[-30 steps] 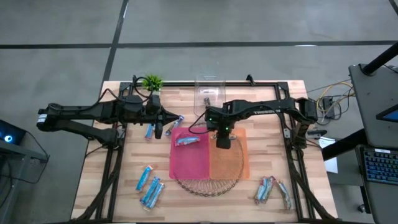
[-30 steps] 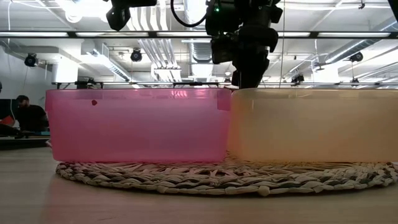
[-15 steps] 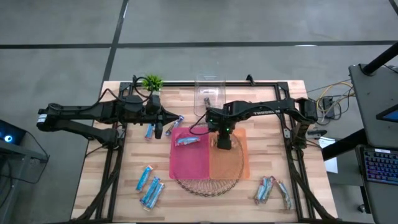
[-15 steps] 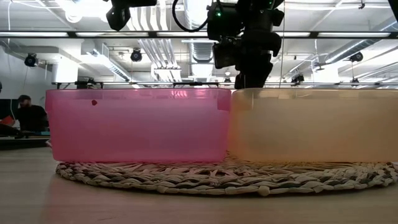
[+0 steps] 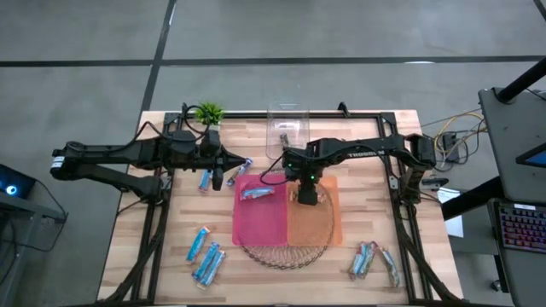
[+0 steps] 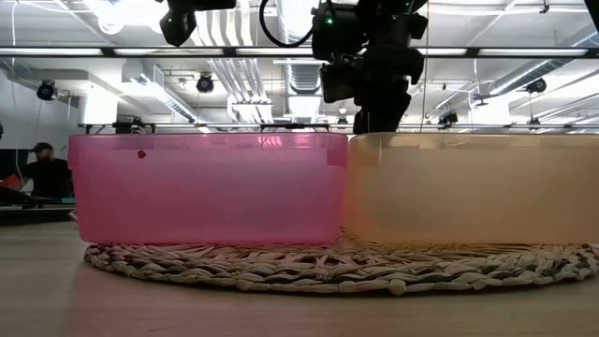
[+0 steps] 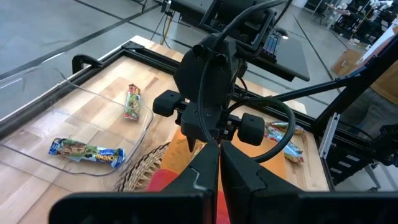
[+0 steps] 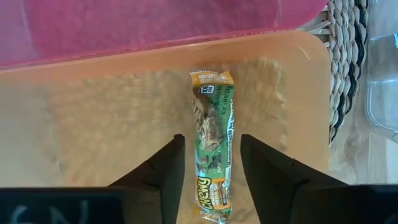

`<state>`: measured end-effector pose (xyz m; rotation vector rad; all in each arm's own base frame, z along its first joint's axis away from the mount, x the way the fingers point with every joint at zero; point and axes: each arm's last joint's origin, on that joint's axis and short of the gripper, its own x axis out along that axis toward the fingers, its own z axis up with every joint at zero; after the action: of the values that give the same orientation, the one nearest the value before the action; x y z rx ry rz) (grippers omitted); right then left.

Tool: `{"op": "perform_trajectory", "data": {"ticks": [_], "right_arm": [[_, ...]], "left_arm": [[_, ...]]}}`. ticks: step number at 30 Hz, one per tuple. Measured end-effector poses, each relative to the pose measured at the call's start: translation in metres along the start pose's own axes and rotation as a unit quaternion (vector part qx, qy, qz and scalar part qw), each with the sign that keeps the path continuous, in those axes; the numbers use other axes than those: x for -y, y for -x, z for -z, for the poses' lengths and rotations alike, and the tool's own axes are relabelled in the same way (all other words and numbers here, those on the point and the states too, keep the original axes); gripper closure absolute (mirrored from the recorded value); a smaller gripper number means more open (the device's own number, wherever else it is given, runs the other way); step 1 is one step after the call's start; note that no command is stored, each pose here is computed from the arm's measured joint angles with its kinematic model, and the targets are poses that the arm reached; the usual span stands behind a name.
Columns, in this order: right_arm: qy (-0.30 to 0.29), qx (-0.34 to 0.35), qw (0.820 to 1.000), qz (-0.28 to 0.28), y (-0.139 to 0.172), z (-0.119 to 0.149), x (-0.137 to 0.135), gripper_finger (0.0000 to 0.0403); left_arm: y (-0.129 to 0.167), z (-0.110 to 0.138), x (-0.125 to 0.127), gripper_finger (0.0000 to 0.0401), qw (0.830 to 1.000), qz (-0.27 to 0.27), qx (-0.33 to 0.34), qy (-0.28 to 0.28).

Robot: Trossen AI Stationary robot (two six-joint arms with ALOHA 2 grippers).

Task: Pick and place Granola Bars by type
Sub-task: Put the red granola bar into the red bin

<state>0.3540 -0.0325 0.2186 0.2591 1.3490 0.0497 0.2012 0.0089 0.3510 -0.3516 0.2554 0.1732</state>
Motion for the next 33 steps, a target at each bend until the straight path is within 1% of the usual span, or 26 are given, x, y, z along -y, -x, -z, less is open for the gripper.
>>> {"op": "perform_trajectory", "data": {"ticks": [4,9,11,13,15,21,27,30,33], "right_arm": [[0.001,0.002,1.0,-0.002,0.002,0.0,-0.001,0.0296],[0.007,0.0,1.0,-0.006,0.007,0.003,-0.005,0.0348],[0.017,0.002,1.0,-0.009,0.011,0.004,-0.008,0.037],[0.034,0.01,0.999,-0.027,0.016,0.005,-0.011,0.0387],[0.041,0.021,0.998,-0.042,0.024,0.006,-0.014,0.0392],[0.051,0.066,0.995,-0.045,0.056,0.015,-0.02,0.0394],[0.031,0.129,0.99,-0.052,0.099,0.032,-0.028,0.0394],[0.022,0.162,0.985,-0.057,0.12,0.042,-0.032,0.0394],[0.023,0.189,0.98,-0.06,0.137,0.052,-0.035,0.0394]], "left_arm": [[0.0,0.0,0.0,0.0401,1.0,0.0,0.0,0.0],[0.0,0.0,0.0,0.0401,1.0,0.0,0.0,0.0],[0.0,0.0,0.0,0.0401,1.0,0.001,0.0,0.0],[0.0,0.0,0.0,0.0401,1.0,0.0,-0.001,0.0],[0.0,0.0,0.0,0.0401,1.0,0.0,-0.001,-0.001],[0.002,0.0,0.0,0.0401,1.0,0.0,0.0,0.002],[0.011,-0.002,0.001,0.0401,1.0,0.016,0.007,0.006],[0.015,-0.004,0.001,0.0401,1.0,0.012,-0.003,0.005],[0.021,-0.007,0.001,0.0401,1.0,0.002,-0.029,0.003]]}}
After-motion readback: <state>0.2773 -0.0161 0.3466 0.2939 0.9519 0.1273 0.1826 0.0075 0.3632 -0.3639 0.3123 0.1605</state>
